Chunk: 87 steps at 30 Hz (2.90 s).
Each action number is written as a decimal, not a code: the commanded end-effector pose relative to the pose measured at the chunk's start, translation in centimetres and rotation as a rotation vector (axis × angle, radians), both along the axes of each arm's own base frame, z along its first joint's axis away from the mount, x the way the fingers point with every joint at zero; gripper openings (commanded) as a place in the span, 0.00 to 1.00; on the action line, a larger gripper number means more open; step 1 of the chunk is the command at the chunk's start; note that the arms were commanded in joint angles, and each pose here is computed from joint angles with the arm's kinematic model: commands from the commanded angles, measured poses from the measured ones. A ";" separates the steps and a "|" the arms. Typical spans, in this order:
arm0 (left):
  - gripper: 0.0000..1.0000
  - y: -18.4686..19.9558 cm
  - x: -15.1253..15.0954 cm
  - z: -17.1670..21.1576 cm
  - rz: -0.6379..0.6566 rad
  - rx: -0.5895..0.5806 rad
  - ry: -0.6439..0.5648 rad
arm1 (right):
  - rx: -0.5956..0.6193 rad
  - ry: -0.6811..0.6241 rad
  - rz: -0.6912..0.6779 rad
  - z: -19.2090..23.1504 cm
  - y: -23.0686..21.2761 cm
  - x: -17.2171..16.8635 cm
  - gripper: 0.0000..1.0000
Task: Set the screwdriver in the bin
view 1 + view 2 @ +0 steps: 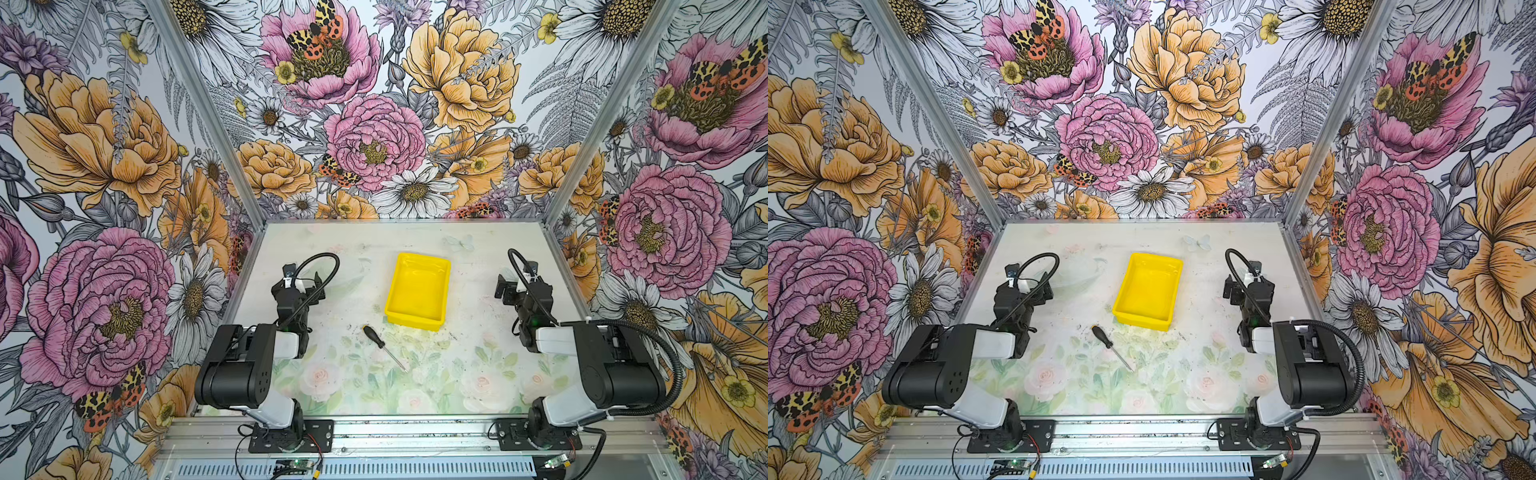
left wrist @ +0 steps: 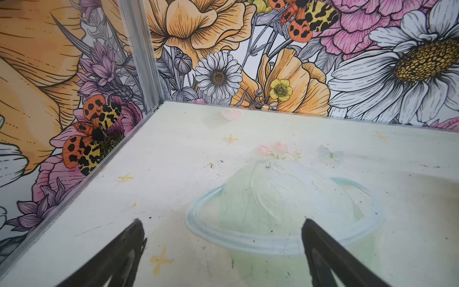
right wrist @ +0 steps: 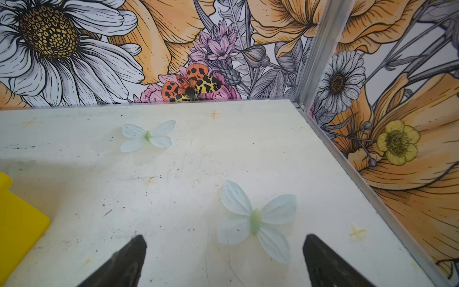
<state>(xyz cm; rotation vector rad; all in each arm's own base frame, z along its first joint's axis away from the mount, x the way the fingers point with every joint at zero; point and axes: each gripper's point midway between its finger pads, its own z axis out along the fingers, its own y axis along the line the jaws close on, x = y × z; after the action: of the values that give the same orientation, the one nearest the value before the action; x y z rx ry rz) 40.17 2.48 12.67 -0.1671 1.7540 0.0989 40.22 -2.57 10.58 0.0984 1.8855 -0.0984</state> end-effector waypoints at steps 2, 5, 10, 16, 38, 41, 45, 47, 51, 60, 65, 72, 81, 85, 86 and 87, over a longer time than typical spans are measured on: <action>0.99 0.1 0.2 0.3 0.008 0.005 -0.008 | -0.009 -0.029 0.008 0.5 0.2 0.1 0.99; 0.99 0.2 0.2 0.3 0.009 0.005 -0.008 | -0.009 -0.029 0.009 0.5 0.2 0.1 1.00; 0.99 0.2 0.2 0.3 0.009 0.005 -0.008 | -0.009 -0.029 0.009 0.5 0.3 0.1 1.00; 0.99 0.2 0.2 0.3 0.010 0.005 -0.007 | -0.008 -0.026 0.009 0.5 0.2 0.1 1.00; 0.99 0.2 0.2 0.3 0.008 0.005 -0.008 | -0.008 -0.025 0.009 0.5 0.2 0.2 0.99; 0.99 0.2 0.2 0.3 0.009 0.005 -0.007 | -0.008 -0.025 0.008 0.5 0.2 0.1 1.00; 0.99 0.1 0.2 0.4 0.009 0.005 -0.011 | -0.009 -0.030 0.009 0.6 0.2 0.1 0.99; 0.99 0.2 0.1 0.7 0.016 0.007 -0.013 | -0.013 -0.032 0.006 0.8 0.2 0.1 0.99; 0.99 1.4 -0.3 1.9 0.093 0.004 0.003 | -0.017 0.026 0.001 1.6 0.2 0.5 0.99; 0.99 2.6 -2.4 4.4 0.161 -0.050 0.064 | -0.071 0.035 0.029 4.8 1.9 0.0 0.99; 0.99 3.1 -4.1 5.9 0.227 -0.144 0.135 | -0.018 0.068 -0.032 6.7 2.5 -0.2 1.00; 0.99 0.9 -6.5 7.5 0.180 -0.234 0.169 | 0.011 0.267 -0.002 7.9 5.9 -0.7 0.99; 0.99 -3.2 -8.5 7.5 0.028 -0.382 0.279 | -0.085 0.207 0.319 12.0 16.5 -4.2 1.00; 0.99 -4.6 -9.4 7.3 -0.019 -0.423 0.347 | -0.135 0.210 0.431 11.8 20.6 -5.2 1.00; 0.99 -4.9 -9.6 7.2 -0.023 -0.430 0.361 | -0.140 0.211 0.459 11.8 21.6 -5.4 1.00; 0.99 -5.0 -9.8 7.0 -0.021 -0.435 0.377 | -0.145 0.216 0.485 11.6 22.4 -5.5 0.99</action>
<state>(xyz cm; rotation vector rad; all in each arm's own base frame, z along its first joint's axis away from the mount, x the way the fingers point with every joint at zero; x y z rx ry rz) 31.50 -1.06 19.89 -0.4690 2.0658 -0.2023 34.61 18.54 21.43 -0.4240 2.0767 0.1013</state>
